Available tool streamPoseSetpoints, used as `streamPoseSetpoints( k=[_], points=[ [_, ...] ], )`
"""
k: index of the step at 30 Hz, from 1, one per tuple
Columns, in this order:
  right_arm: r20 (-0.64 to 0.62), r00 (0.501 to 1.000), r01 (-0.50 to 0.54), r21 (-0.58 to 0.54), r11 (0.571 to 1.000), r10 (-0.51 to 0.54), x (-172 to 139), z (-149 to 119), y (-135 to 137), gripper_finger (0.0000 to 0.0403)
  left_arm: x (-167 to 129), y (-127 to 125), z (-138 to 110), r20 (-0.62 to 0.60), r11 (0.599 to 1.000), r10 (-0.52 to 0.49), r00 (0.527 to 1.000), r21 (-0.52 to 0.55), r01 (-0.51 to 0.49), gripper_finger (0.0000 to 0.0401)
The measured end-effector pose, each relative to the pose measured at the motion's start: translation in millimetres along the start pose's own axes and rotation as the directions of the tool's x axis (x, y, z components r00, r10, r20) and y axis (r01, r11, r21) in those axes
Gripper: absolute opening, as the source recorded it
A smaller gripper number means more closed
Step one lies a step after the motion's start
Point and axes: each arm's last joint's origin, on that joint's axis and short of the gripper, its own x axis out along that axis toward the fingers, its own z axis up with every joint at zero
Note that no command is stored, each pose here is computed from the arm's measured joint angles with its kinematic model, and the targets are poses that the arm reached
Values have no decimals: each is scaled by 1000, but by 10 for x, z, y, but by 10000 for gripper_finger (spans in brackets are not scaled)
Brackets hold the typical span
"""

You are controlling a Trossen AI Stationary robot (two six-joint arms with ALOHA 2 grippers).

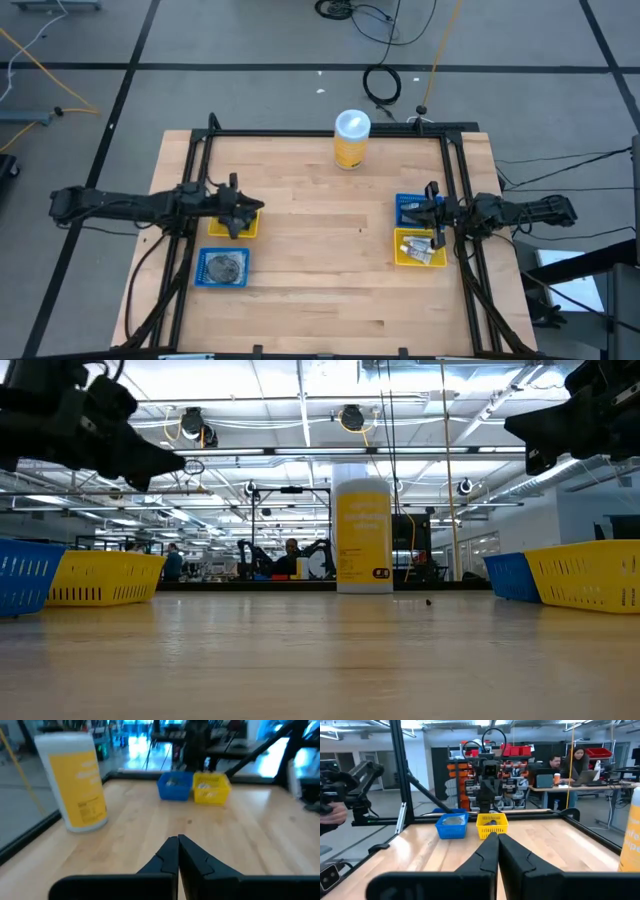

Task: Pick & Place Travel size toiletries
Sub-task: Return to Home Position

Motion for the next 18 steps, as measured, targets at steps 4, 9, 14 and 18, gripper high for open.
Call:
streamPoseSetpoints(
  k=[4, 9, 14, 18],
  points=[
    [0, 1000, 0, 0, 1000, 0, 0, 0, 0, 4, -144, -6, -33, 40, 1000, -30, 999, -7, 30, 8],
    [-1, 1000, 0, 0, 1000, 0, 0, -1, 0, 2, -286, -22, -54, 36, 996, -93, 995, -7, 93, 5],
    [0, 1000, 0, 0, 1000, 0, 0, 0, 0, 4, -404, -35, -60, 58, 989, -147, 987, 1, 147, 2],
    [0, 1000, 0, 0, 1000, 0, 0, 0, 0, 2, -489, -34, -105, 48, 989, -147, 988, 2, 147, 4]
  ],
)
